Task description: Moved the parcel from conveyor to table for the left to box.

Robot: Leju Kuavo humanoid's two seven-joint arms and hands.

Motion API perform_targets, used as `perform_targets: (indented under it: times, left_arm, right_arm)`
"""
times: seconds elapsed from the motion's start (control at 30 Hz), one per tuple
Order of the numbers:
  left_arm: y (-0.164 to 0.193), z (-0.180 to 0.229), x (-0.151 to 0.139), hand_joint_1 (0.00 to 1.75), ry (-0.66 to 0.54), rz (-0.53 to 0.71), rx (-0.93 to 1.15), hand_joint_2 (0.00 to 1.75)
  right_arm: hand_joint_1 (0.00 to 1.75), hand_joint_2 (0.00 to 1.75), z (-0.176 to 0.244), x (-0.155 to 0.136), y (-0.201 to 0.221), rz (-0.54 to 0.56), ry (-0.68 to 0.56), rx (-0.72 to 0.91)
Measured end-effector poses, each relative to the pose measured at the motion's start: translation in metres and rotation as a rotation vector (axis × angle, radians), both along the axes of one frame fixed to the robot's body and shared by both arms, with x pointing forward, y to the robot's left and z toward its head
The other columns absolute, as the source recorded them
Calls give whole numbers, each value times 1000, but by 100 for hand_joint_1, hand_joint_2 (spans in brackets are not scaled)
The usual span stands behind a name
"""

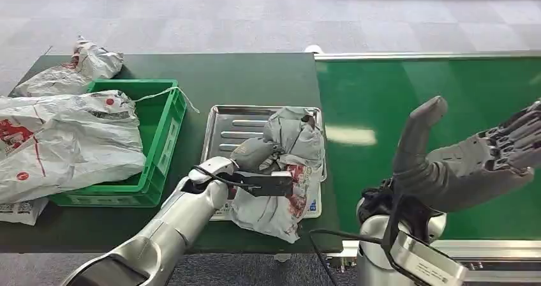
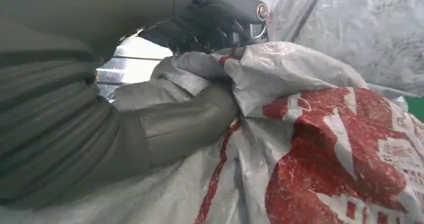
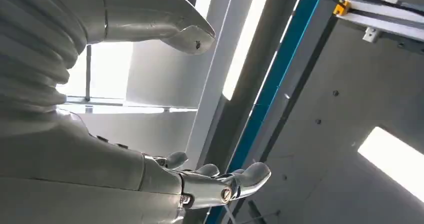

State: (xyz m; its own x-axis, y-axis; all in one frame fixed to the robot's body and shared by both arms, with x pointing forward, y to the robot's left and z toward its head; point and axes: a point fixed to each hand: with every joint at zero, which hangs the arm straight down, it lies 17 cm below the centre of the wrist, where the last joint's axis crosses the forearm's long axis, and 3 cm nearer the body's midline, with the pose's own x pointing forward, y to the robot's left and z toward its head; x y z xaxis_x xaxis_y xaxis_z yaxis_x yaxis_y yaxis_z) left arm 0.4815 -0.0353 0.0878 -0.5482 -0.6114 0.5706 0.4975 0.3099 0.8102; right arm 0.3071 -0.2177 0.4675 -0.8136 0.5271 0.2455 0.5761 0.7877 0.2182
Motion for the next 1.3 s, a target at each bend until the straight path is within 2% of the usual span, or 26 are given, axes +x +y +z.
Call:
perform_targets:
  times: [1.03,1.1,1.2,1.23,1.27,1.3]
  left_arm:
    - [0,0,0,166,1,2,-1,175]
    - [0,2,1,173,-4,8,-12,175]
    - [-1,23,5,162,-36,22,-118,175]
    - [0,34,8,154,-45,34,-177,175]
    - [4,55,14,101,-62,59,-275,175]
    - [13,75,23,89,-84,103,-360,175]
  right_arm:
    - [0,175,-1,0,-1,-4,2,1]
    - [0,175,-1,0,-1,-6,2,-1]
    - [0,175,-1,0,-1,-8,2,-3]
    - [0,175,-1,0,-1,-8,3,-3]
    - [0,175,-1,0,-2,-10,3,-2]
    - [0,175,-1,-1,-3,-15,1,-1]
